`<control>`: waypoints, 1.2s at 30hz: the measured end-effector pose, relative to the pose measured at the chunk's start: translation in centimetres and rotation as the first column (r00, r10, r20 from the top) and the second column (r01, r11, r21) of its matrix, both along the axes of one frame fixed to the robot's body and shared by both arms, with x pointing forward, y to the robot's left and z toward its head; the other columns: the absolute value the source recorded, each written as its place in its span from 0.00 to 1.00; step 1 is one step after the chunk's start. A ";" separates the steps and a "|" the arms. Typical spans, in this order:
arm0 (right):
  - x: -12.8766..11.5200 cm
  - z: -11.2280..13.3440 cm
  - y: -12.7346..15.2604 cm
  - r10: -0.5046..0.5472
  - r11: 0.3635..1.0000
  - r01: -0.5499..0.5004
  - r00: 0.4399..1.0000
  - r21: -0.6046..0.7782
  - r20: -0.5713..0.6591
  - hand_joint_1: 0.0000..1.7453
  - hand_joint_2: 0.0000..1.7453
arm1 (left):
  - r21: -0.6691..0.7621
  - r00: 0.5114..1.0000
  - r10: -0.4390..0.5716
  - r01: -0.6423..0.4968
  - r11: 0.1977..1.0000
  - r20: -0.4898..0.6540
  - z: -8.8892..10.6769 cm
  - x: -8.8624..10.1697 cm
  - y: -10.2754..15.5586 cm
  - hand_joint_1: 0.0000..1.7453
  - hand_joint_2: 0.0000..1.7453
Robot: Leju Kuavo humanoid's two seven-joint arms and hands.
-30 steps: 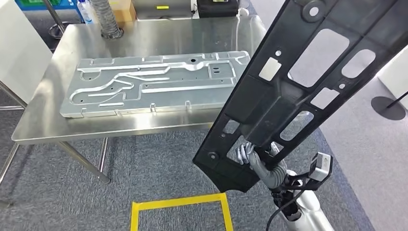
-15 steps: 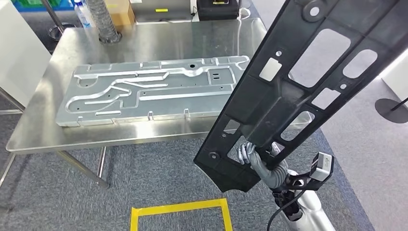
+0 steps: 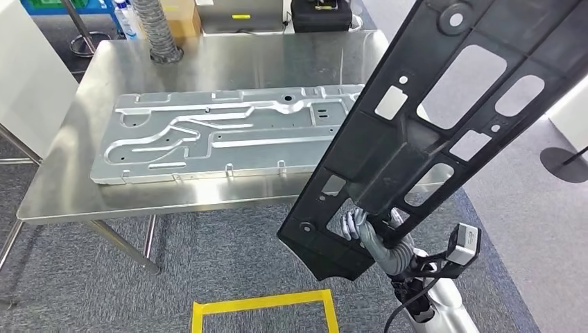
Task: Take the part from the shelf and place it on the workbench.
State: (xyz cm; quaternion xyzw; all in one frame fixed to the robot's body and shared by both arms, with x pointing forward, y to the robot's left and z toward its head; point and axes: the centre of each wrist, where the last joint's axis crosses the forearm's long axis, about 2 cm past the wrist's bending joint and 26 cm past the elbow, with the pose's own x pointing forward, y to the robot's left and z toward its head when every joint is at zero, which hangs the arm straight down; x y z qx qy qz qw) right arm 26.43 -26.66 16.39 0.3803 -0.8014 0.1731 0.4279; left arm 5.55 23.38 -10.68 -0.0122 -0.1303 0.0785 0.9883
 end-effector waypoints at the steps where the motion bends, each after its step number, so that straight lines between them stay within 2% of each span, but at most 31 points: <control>1: 0.0 0.0 0.0 0.000 1.000 0.000 1.000 0.000 0.001 1.00 1.00 | 0.000 1.000 0.000 0.000 1.000 0.001 0.0 0.0 0.0 0.00 1.00; 7: 0.0 0.0 -0.2 0.000 1.000 0.000 1.000 -0.003 -0.001 1.00 1.00 | 0.000 1.000 0.001 -0.001 1.000 0.001 0.0 0.0 0.0 0.00 1.00; 11: 1.0 1.1 -0.6 -0.002 1.000 0.003 1.000 -0.016 0.023 1.00 1.00 | -0.003 1.000 -0.007 0.007 1.000 0.005 0.0 0.0 -0.1 0.00 1.00; 13: 2.8 2.8 -1.2 -0.013 0.999 0.015 0.999 -0.046 0.049 1.00 1.00 | -0.005 1.000 -0.016 0.016 1.000 0.007 0.0 0.1 -0.2 0.00 1.00; 15: 5.5 5.5 -2.3 -0.048 0.992 0.061 0.993 -0.114 0.109 1.00 1.00 | -0.012 1.000 -0.021 0.021 1.000 0.012 0.1 0.3 -0.2 0.00 1.00; 18: 9.9 10.2 -4.1 -0.163 0.940 0.226 0.956 -0.254 0.245 1.00 1.00 | -0.020 1.000 -0.022 0.023 1.000 0.018 0.1 0.3 -0.2 0.00 1.00; 19: 11.5 12.0 -4.6 -0.235 0.886 0.336 0.920 -0.321 0.313 1.00 1.00 | -0.019 0.999 -0.025 0.025 0.999 0.022 0.0 0.2 -0.1 0.00 1.00; 20: 13.5 14.2 -4.9 -0.317 0.780 0.479 0.857 -0.401 0.407 1.00 1.00 | -0.016 0.999 -0.033 0.033 0.999 0.029 0.0 0.2 -0.1 0.00 1.00; 21: 15.6 16.9 -5.0 -0.378 0.617 0.632 0.761 -0.469 0.528 1.00 1.00 | -0.011 0.998 -0.045 0.046 0.999 0.037 0.0 0.3 -0.1 0.00 1.00; 22: 17.5 19.7 -5.1 -0.393 0.406 0.767 0.638 -0.498 0.662 1.00 1.00 | -0.006 0.997 -0.061 0.061 0.998 0.045 0.1 0.4 0.0 0.00 1.00; 23: 19.3 22.4 -5.1 -0.344 0.171 0.858 0.512 -0.484 0.787 1.00 1.00 | 0.000 0.996 -0.076 0.077 0.997 0.053 0.1 0.7 0.0 0.00 1.00; 24: 20.7 24.6 -5.2 -0.251 -0.043 0.899 0.412 -0.435 0.876 1.00 1.00 | 0.004 0.994 -0.088 0.088 0.996 0.061 0.1 1.0 0.0 0.00 1.00; 25: 21.7 26.2 -5.3 -0.148 -0.215 0.902 0.350 -0.375 0.925 1.00 1.00 | 0.008 0.993 -0.095 0.095 0.995 0.068 0.2 1.3 0.0 0.00 1.00; 26: 22.5 27.2 -5.2 -0.061 -0.337 0.885 0.322 -0.323 0.945 1.00 1.00 | 0.011 0.992 -0.099 0.098 0.995 0.074 0.2 1.4 0.0 0.00 1.00; 27: 23.2 27.7 -5.1 -0.009 -0.412 0.862 0.320 -0.295 0.947 1.00 1.00 | 0.012 0.992 -0.101 0.100 0.995 0.078 0.2 1.5 0.0 0.00 1.00; 29: 24.1 27.5 -4.5 0.027 -0.486 0.822 0.354 -0.298 0.935 1.00 1.00 | 0.014 0.991 -0.100 0.099 0.995 0.087 0.2 1.5 0.0 0.00 1.00; 33: 25.0 25.0 -3.9 0.052 -0.555 0.757 0.444 -0.344 0.894 1.00 1.00 | 0.011 0.989 -0.090 0.090 0.996 0.116 0.3 2.0 -0.1 0.00 1.00; 36: 25.2 22.7 -4.1 0.048 -0.583 0.712 0.510 -0.390 0.859 1.00 1.00 | 0.015 0.989 -0.085 0.084 0.996 0.118 0.3 1.8 -0.2 0.00 1.00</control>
